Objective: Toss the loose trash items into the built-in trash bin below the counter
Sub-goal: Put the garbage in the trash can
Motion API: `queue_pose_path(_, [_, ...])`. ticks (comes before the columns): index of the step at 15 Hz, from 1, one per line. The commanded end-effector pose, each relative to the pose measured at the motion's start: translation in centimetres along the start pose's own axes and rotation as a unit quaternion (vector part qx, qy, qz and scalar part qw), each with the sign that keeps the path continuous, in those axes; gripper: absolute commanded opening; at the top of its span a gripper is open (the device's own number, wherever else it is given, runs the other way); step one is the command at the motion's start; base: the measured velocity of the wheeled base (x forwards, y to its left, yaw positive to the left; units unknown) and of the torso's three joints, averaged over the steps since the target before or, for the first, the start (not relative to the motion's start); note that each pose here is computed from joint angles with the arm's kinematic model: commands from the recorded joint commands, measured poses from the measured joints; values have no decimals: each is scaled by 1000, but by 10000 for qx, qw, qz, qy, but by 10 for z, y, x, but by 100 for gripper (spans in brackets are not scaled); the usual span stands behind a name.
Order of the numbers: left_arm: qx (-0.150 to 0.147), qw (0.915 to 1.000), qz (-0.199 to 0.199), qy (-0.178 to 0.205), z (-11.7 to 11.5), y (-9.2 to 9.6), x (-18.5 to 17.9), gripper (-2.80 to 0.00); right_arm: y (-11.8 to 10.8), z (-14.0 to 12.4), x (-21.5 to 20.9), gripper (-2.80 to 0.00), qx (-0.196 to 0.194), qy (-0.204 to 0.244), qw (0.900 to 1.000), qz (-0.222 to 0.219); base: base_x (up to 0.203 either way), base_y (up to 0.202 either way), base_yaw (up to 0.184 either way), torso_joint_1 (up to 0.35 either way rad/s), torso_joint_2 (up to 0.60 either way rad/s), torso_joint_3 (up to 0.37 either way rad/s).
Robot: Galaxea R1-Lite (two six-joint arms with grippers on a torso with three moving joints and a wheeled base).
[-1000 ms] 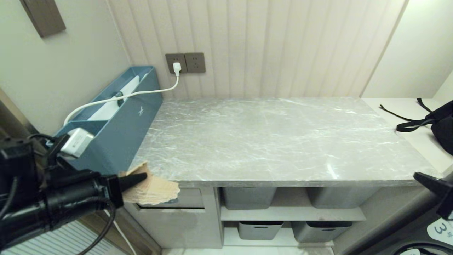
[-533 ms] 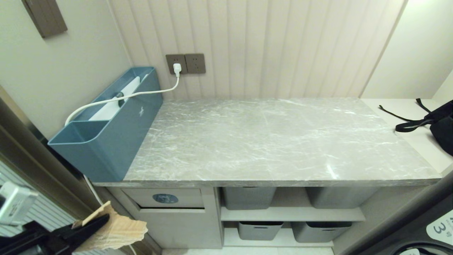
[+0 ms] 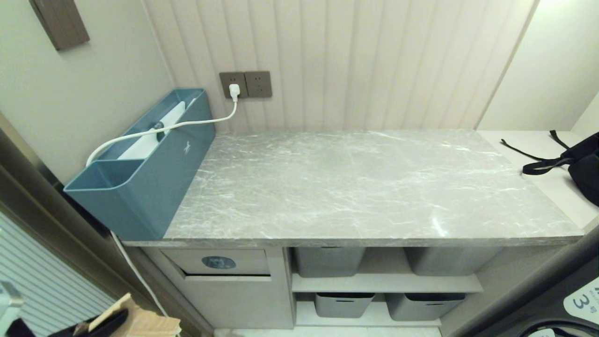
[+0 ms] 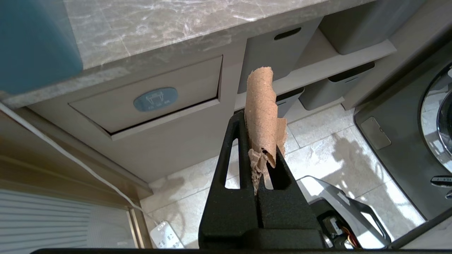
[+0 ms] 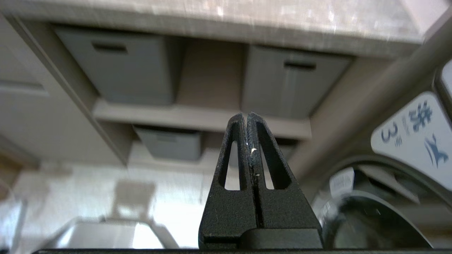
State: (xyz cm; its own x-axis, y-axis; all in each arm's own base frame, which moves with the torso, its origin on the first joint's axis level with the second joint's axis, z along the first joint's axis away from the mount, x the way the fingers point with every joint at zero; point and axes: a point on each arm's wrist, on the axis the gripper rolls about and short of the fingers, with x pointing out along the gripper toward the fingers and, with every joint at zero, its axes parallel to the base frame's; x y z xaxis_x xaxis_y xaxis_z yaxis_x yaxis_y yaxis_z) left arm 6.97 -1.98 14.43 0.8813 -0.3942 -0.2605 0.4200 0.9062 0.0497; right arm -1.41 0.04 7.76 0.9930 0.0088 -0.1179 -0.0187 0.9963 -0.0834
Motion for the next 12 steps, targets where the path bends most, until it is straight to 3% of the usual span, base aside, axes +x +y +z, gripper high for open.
queue_pose_path(1, [6, 10000, 0, -41, -4, -1, -3, -280, 0, -3, -7, -280, 147, -498, 9986, 20, 0, 0, 0, 0, 0, 0])
queue_pose_path(4, [22, 9999, 105, -121, -1, 0, -5, -280, 0, -3, -9, -280, 316, -580, 9978, 12, 0, 0, 0, 0, 0, 0])
queue_pose_path(6, [-35, 9977, 683, 28, -7, 2, -5, -280, 0, -3, -9, -280, 325, -579, 9978, 10, 0, 0, 0, 0, 0, 0])
queue_pose_path(9, [-575, 9913, 1145, 311, -10, 6, 2, -280, 0, -3, -9, -280, 332, -584, 9977, 10, 0, 0, 0, 0, 0, 0])
queue_pose_path(12, [-1259, 9793, 1485, 564, 2, 18, 24, -280, 0, -3, -9, -280, 333, -584, 9977, 10, 0, 0, 0, 0, 0, 0])
